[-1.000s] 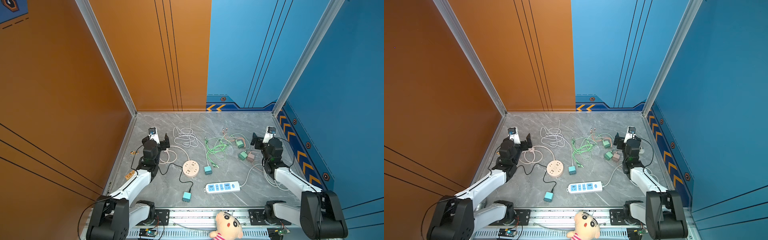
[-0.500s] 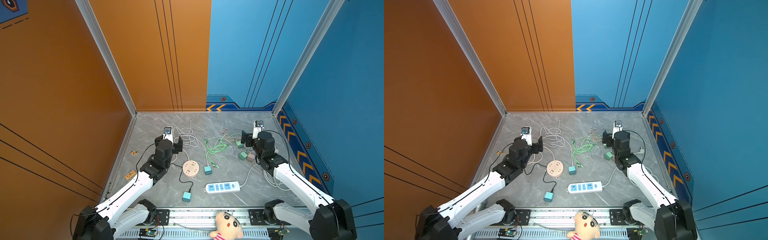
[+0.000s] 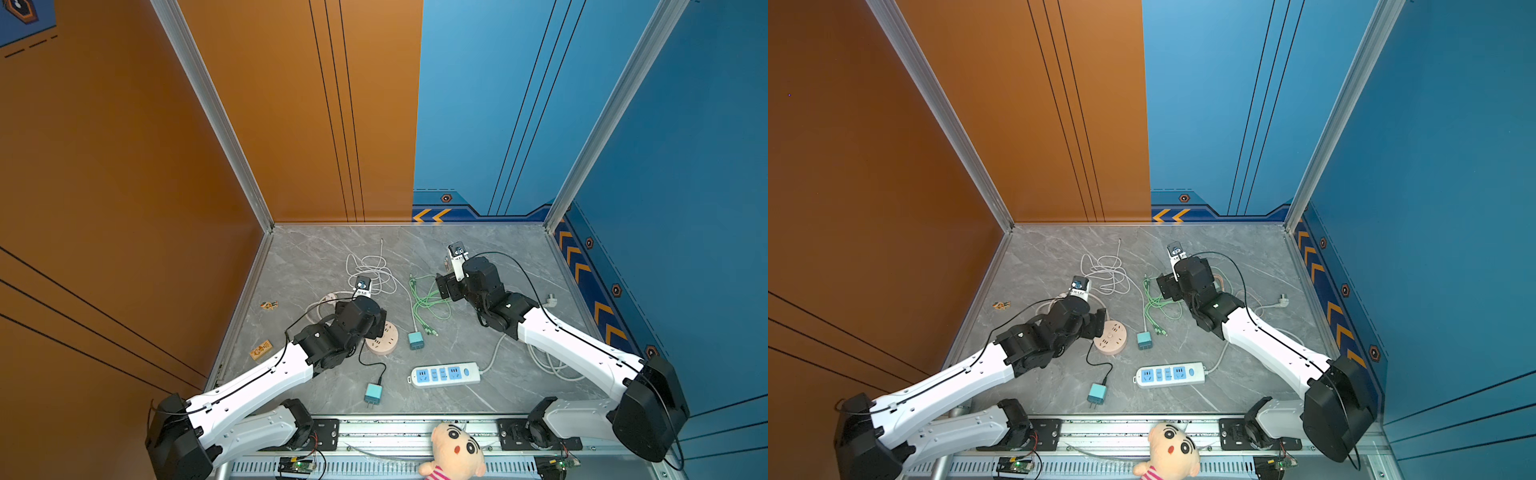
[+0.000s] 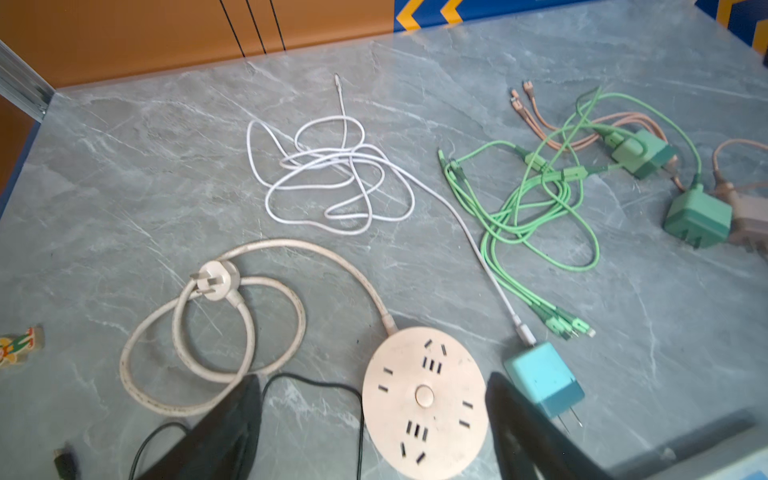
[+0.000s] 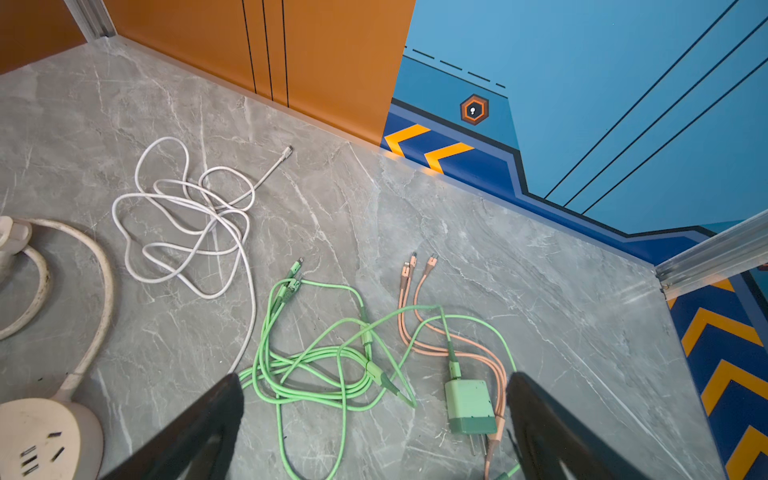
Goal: Insert the plug
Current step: 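Reach the left gripper toward the teal charger while the right arm moves forward, then grasp the teal charger with the left gripper and lift it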
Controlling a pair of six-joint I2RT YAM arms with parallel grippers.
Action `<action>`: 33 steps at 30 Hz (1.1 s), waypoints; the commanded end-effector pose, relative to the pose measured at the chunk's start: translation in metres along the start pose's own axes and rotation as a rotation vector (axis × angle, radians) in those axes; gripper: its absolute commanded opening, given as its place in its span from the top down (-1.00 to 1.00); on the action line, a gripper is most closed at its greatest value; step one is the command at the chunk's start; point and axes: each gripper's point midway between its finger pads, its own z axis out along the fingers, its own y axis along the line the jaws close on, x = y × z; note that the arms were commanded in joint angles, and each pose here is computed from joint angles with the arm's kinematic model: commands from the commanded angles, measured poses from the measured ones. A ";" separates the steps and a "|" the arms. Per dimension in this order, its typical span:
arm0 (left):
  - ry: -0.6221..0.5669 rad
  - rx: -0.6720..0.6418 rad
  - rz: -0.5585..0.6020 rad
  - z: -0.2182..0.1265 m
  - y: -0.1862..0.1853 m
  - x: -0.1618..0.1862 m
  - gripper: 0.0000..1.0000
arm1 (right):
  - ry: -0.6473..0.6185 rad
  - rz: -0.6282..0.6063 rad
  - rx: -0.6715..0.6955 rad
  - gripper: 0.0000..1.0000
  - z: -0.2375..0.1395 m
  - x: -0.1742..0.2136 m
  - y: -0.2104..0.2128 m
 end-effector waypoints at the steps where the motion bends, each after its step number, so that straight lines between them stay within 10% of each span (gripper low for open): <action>1: 0.085 -0.045 -0.027 -0.014 0.007 0.020 -0.70 | 0.024 0.022 0.025 -1.00 -0.004 -0.008 -0.006; 33: 0.581 -0.083 -0.088 -0.052 -0.035 0.194 -0.54 | 0.096 0.186 -0.151 -1.00 0.010 0.014 0.032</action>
